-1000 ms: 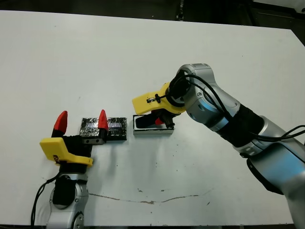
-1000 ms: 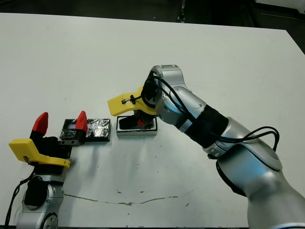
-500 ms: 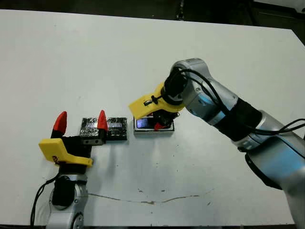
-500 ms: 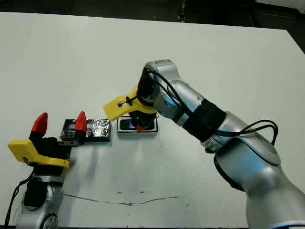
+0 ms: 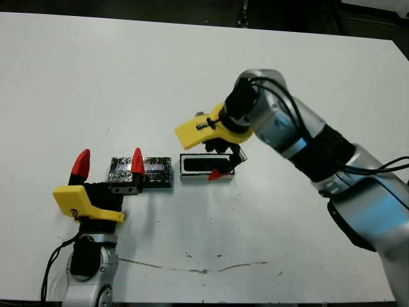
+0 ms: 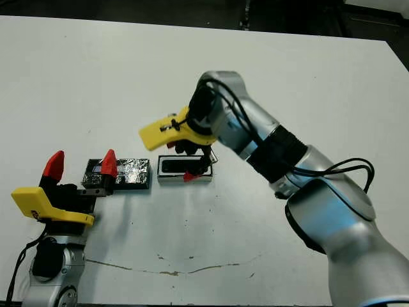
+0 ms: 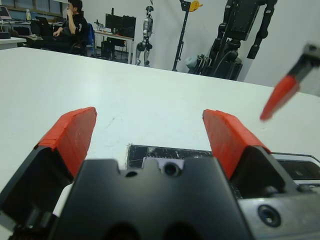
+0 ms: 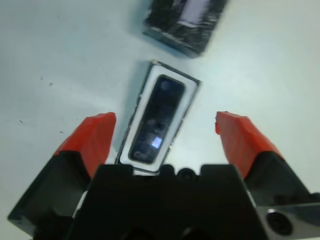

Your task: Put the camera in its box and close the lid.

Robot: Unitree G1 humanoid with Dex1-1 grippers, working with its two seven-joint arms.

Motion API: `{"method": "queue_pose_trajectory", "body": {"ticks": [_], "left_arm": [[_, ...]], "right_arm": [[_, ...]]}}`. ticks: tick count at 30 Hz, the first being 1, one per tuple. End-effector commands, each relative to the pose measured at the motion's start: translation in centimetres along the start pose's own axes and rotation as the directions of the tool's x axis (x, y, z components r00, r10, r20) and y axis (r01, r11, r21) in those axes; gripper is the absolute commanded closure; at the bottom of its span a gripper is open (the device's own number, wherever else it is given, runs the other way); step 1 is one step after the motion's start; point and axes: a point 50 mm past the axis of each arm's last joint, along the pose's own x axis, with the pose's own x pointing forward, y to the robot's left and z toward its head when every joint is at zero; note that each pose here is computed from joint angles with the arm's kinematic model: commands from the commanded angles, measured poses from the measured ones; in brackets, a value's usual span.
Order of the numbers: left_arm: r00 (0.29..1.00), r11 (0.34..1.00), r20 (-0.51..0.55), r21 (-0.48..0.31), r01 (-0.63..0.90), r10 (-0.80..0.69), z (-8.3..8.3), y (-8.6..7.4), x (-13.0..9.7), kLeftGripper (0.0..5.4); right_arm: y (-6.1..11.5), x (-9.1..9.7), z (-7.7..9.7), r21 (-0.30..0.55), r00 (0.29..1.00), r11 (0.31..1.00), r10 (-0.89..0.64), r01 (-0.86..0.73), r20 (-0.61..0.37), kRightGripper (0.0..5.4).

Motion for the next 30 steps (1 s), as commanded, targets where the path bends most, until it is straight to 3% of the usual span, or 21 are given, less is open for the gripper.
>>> {"method": "queue_pose_trajectory", "body": {"ticks": [1,6,10,13,16,19,24,26,30], "left_arm": [[1.000,1.000,-0.019,0.002,-0.001,0.001,-0.4,0.2,-0.3,0.00],[1.000,1.000,-0.010,0.005,0.006,-0.006,-0.4,0.2,-0.3,0.00],[1.000,1.000,-0.006,0.017,0.008,-0.008,-0.4,0.3,-0.2,0.00],[1.000,1.000,-0.002,0.008,0.014,-0.014,-0.2,0.3,-0.2,0.00],[0.999,0.999,0.010,0.021,0.032,-0.032,0.2,0.4,-0.2,0.00],[0.998,0.996,0.036,0.067,0.053,-0.056,0.9,0.6,0.0,0.00],[0.988,0.985,0.075,0.120,0.125,-0.135,2.3,0.9,0.6,0.00],[0.984,0.978,0.079,0.144,0.148,-0.161,2.8,1.0,0.8,0.00],[0.973,0.965,0.087,0.173,0.197,-0.214,3.4,1.3,1.3,0.00]], "right_arm": [[-0.8,-4.0,0.4,-0.045,0.989,0.988,-0.149,0.150,0.021,0.01],[-0.8,-8.7,-0.5,-0.043,0.936,0.939,-0.336,0.342,0.106,0.01],[0.5,-10.9,-3.3,0.138,0.851,0.867,-0.497,0.479,0.172,0.01],[2.8,-10.9,-5.8,0.306,0.736,0.757,-0.645,0.578,0.206,0.01],[5.9,-8.6,-8.3,0.481,0.634,0.629,-0.752,0.611,0.179,0.01],[9.8,-4.8,-10.5,0.643,0.560,0.513,-0.814,0.569,0.153,0.32],[14.9,0.0,-11.4,0.841,0.440,0.290,-0.895,0.456,0.071,0.99],[16.6,1.3,-11.5,0.886,0.392,0.204,-0.920,0.415,0.029,1.31],[18.7,3.1,-11.4,0.914,0.341,0.122,-0.940,0.387,-0.019,1.96]]}}
